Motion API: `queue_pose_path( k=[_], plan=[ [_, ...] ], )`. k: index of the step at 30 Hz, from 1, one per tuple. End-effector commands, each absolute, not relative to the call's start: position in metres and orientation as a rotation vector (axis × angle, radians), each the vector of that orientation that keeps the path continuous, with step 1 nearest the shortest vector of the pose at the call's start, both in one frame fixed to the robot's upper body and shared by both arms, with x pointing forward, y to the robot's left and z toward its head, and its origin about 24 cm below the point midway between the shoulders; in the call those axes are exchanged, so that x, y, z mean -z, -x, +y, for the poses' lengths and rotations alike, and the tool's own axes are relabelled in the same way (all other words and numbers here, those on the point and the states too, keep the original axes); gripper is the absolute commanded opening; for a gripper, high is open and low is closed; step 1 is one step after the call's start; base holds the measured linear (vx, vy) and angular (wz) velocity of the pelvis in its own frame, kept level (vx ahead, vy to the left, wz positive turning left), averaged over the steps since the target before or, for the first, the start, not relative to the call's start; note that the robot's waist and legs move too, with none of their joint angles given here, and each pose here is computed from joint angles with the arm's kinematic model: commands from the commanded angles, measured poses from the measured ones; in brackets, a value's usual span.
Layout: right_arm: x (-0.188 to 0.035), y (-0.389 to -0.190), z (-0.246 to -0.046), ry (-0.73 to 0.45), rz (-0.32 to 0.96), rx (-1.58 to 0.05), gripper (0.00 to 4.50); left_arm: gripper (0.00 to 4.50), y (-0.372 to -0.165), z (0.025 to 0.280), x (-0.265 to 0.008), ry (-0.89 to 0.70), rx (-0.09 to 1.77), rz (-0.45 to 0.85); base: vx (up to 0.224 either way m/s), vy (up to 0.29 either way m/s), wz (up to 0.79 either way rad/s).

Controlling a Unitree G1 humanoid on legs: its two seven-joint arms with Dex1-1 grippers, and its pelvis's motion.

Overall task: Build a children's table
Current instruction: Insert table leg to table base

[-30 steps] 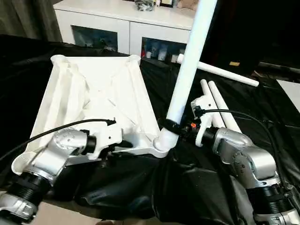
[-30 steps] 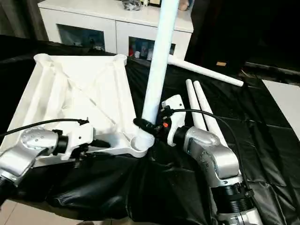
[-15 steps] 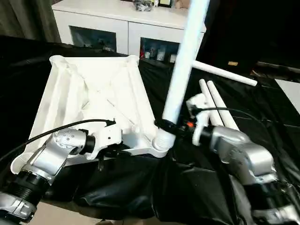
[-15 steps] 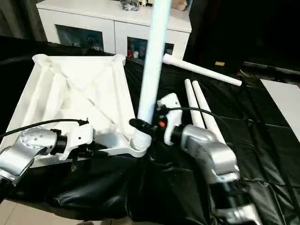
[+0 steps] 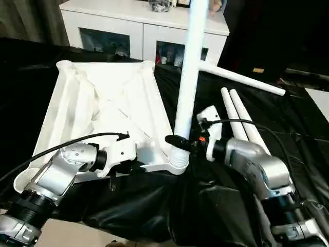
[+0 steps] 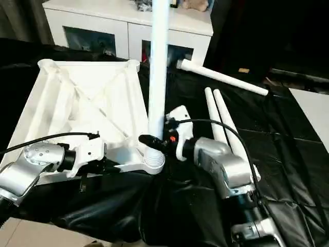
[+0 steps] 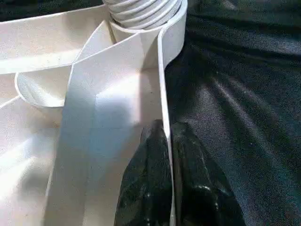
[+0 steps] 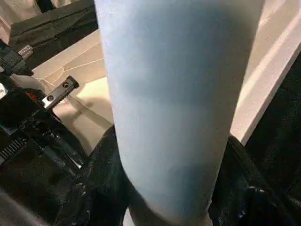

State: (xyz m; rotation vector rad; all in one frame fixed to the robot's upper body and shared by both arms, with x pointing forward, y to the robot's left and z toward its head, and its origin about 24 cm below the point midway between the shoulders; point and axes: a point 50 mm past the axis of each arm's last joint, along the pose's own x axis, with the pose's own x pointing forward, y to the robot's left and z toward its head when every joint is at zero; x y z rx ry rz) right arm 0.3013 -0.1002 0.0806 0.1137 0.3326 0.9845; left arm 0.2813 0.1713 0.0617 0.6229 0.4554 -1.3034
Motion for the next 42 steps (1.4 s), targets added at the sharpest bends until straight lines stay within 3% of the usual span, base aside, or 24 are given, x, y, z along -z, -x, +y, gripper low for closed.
queue_pose_path(
  k=[1,11,15,19,27,42],
  plan=[
    [-0.073,-0.303,-0.106,-0.104,0.343,-0.939,1.86,0.0,-0.278,0.166,-0.057,-0.635,1.323,0.459,0.0,0.0,0.0],
    [-0.049,-0.29,-0.123,-0.305,0.254,-0.829,1.86,0.0,-0.281,0.165,-0.06,-0.617,1.302,0.442,0.0,0.0,0.0],
    [-0.044,-0.284,-0.125,-0.314,0.205,-0.807,1.86,0.0,-0.282,0.165,-0.06,-0.616,1.297,0.437,0.0,0.0,0.0],
    [-0.035,-0.27,-0.122,-0.181,0.135,-0.837,1.86,0.0,-0.282,0.165,-0.061,-0.621,1.284,0.429,0.0,0.0,0.0],
    [-0.019,-0.26,-0.122,-0.093,0.15,-0.85,1.86,0.0,-0.283,0.165,-0.06,-0.618,1.278,0.426,0.0,0.0,0.0],
    [-0.025,-0.285,-0.114,-0.029,0.352,-0.943,1.86,0.0,-0.282,0.166,-0.061,-0.616,1.286,0.431,0.0,0.0,0.0]
  ],
)
